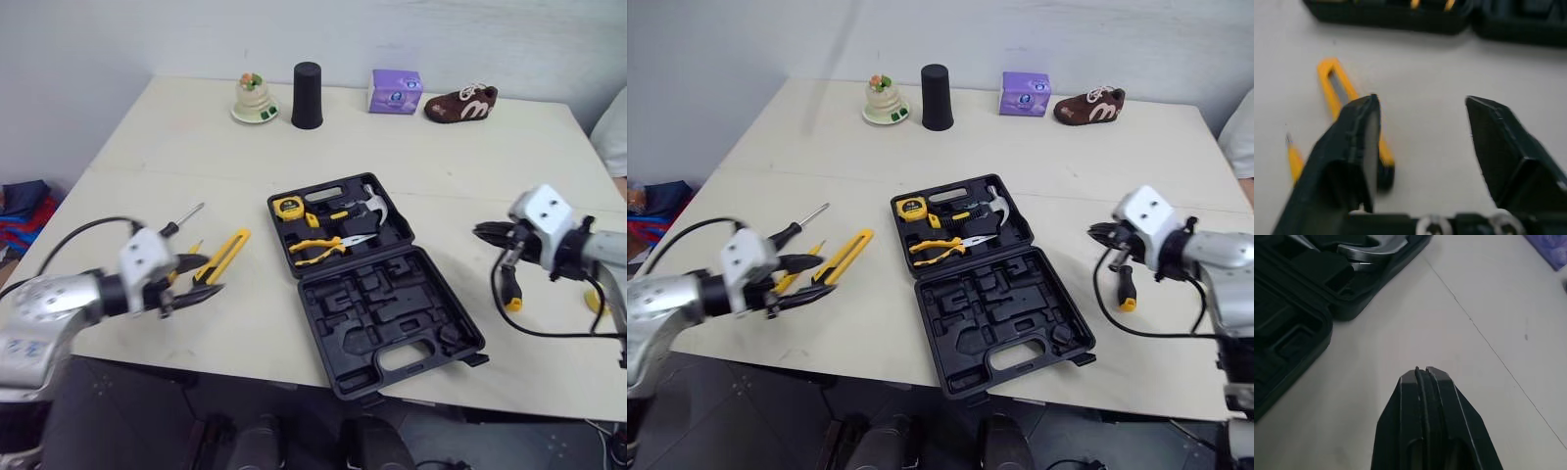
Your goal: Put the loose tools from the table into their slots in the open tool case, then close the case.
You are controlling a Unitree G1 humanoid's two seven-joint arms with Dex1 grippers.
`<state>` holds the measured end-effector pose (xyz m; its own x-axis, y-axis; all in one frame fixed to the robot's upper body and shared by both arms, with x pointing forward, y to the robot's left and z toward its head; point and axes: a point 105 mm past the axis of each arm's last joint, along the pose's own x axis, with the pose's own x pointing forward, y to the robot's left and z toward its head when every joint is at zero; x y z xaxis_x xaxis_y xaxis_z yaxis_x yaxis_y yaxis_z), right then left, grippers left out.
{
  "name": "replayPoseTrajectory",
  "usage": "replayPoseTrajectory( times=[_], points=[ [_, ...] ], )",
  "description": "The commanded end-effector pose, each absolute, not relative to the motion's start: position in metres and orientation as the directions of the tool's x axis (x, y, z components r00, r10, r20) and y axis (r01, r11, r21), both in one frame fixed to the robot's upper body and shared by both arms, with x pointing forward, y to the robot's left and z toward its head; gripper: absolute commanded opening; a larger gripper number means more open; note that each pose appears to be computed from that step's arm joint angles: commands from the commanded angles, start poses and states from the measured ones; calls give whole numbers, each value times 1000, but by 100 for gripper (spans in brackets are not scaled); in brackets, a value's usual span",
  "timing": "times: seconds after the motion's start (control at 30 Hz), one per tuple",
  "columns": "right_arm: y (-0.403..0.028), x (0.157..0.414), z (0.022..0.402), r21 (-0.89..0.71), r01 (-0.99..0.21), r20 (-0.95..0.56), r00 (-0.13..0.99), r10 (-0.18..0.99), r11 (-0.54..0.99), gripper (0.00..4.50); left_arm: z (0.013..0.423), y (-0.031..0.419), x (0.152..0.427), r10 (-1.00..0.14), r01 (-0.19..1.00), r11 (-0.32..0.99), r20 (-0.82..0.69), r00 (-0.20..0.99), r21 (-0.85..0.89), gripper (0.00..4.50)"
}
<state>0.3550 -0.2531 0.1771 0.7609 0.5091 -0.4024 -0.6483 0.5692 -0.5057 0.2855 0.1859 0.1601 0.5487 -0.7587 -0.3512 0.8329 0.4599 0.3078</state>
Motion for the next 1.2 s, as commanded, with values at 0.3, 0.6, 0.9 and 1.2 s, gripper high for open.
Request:
replayPoseTrajectory(
  times=[0.3, 0.6, 0.9, 1.2],
  points=[
    [-233, 389, 159, -597, -665, -488, 745, 454, 449, 0, 123, 139, 308, -772, 886, 393, -436, 463, 245, 2],
    [-201, 397, 155, -517, -744, -525, 666, 530, 423, 0, 111, 115, 319, -767, 905, 368, -481, 425, 213, 2],
    [-189, 377, 143, -431, -812, -538, 582, 609, 395, 0, 118, 105, 323, -813, 925, 328, -442, 379, 191, 2],
    [-189, 337, 136, -372, -846, -540, 532, 652, 382, 0, 131, 93, 346, -812, 881, 390, -350, 467, 268, 2]
  ],
)
